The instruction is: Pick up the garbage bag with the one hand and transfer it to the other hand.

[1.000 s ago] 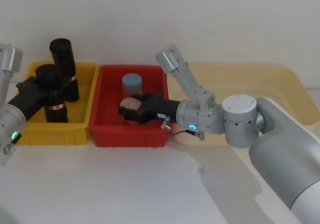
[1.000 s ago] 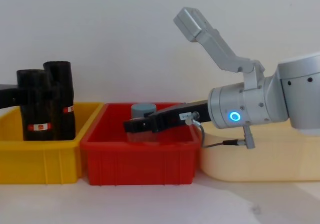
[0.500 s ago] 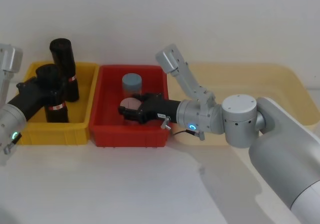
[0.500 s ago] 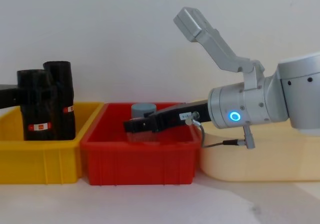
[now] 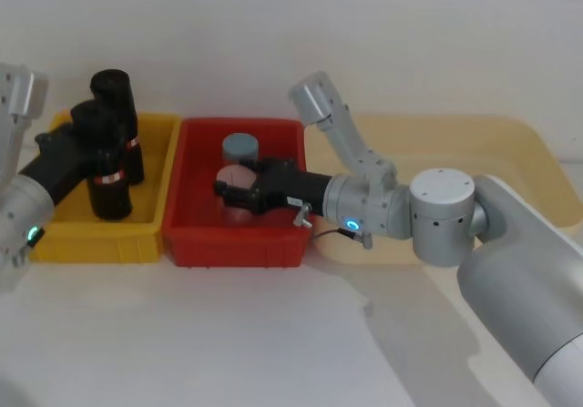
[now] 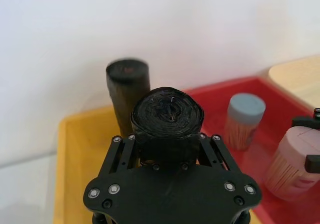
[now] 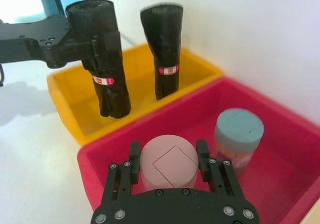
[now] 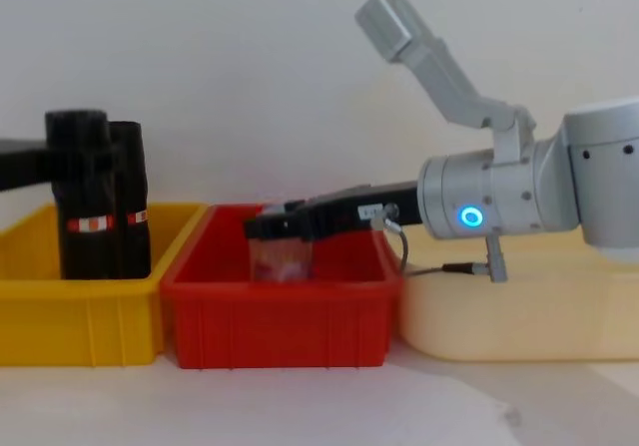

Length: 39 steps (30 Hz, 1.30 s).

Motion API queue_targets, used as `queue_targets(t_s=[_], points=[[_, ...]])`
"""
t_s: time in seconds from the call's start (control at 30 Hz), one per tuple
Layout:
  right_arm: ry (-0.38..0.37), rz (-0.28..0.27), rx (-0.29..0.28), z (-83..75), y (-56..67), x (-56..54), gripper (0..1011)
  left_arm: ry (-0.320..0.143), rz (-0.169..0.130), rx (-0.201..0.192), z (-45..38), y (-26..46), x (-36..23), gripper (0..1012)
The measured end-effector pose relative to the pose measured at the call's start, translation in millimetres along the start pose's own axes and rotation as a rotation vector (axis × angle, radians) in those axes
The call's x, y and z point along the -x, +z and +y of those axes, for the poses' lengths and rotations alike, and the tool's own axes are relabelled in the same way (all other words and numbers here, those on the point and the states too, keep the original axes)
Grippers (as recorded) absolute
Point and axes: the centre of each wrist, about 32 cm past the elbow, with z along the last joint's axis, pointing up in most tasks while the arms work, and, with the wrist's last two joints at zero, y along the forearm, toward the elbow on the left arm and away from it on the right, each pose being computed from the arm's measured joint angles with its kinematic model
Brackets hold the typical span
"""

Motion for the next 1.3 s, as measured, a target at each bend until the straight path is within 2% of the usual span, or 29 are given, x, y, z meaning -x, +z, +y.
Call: queue_targets(t_s=[0.1,0.13,0.23,0.4,0.43,0.47,0.5,0.57,0.6,0.63,0.67,0.7,0.73,0.83,0.9,0.93,0.97,1.0,1.1,1.13,1.2,1.27,1.3], points=[[0.0,-0.007,-0.035,-4.1,4.8,0.1,648,-0.006,-0.01,0.025,-0.9,8.4,2.1,462],[-0.001,-0.012,-0.052,-6.3,7.4,0.1,648,-0.011,-0.015,0.041,-1.6,13.9,3.2,463],[-0.009,-0.025,-0.091,-13.0,14.8,-0.4,648,-0.02,-0.021,0.068,-2.9,23.1,5.3,463],[-0.042,-0.055,-0.157,-29.4,29.7,-2.3,650,-0.053,-0.027,0.134,-9.1,48.2,12.0,463],[-0.049,-0.061,-0.168,-33.2,32.5,-2.7,650,-0.059,-0.026,0.143,-10.4,51.7,13.3,463],[-0.049,-0.061,-0.168,-33.2,32.5,-2.7,648,-0.059,-0.026,0.143,-10.4,51.7,13.3,463],[-0.072,-0.075,-0.191,-41.9,38.4,-3.9,650,-0.08,-0.023,0.166,-14.4,61.1,17.8,462],[-0.096,-0.092,-0.214,-52.1,44.5,-4.7,650,-0.114,-0.016,0.196,-22.0,73.4,25.7,462],[-0.105,-0.094,-0.217,-54.4,45.4,-5.0,648,-0.121,-0.015,0.201,-23.3,75.2,27.1,463],[-0.125,-0.105,-0.231,-62.2,49.3,-5.5,650,-0.14,-0.011,0.214,-28.2,80.7,31.7,462],[-0.135,-0.109,-0.235,-65.5,50.5,-5.7,648,-0.14,-0.011,0.214,-28.2,80.7,31.7,462],[-0.142,-0.112,-0.238,-68.5,51.8,-5.7,648,-0.16,-0.008,0.224,-33.7,85.6,37.0,462],[-0.164,-0.121,-0.247,-76.2,54.5,-6.1,648,-0.167,-0.008,0.229,-35.6,88.0,38.4,462],[-0.193,-0.13,-0.256,-86.5,57.8,-6.1,650,-0.21,0.004,0.243,-47.3,94.0,50.0,462],[-0.227,-0.139,-0.263,-97.2,60.1,-5.7,648,-0.228,0.008,0.253,-51.9,97.4,54.7,462],[-0.236,-0.141,-0.263,-99.3,60.6,-5.5,648,-0.249,0.013,0.254,-57.0,98.2,59.7,462],[-0.263,-0.148,-0.266,-108.3,61.9,-5.3,650,-0.259,0.016,0.256,-59.7,99.1,62.4,462],[-0.273,-0.149,-0.266,-110.6,62.1,-5.1,648,-0.284,0.022,0.26,-65.9,101.5,68.6,462],[-0.316,-0.157,-0.266,-124.4,62.9,-3.8,650,-0.316,0.031,0.261,-74.1,103.1,77.1,462],[-0.33,-0.157,-0.265,-127.7,62.9,-3.6,648,-0.34,0.039,0.262,-80.1,103.9,83.2,462],[-0.362,-0.16,-0.262,-136.7,62.3,-2.3,648,-0.361,0.045,0.26,-85.2,104.1,88.6,462],[-0.4,-0.161,-0.258,-147.1,61.2,-1.4,648,-0.407,0.061,0.252,-98.3,103.2,101.5,463],[-0.411,-0.161,-0.257,-150.0,60.7,-1.0,648,-0.407,0.061,0.252,-98.3,103.2,101.5,463]])
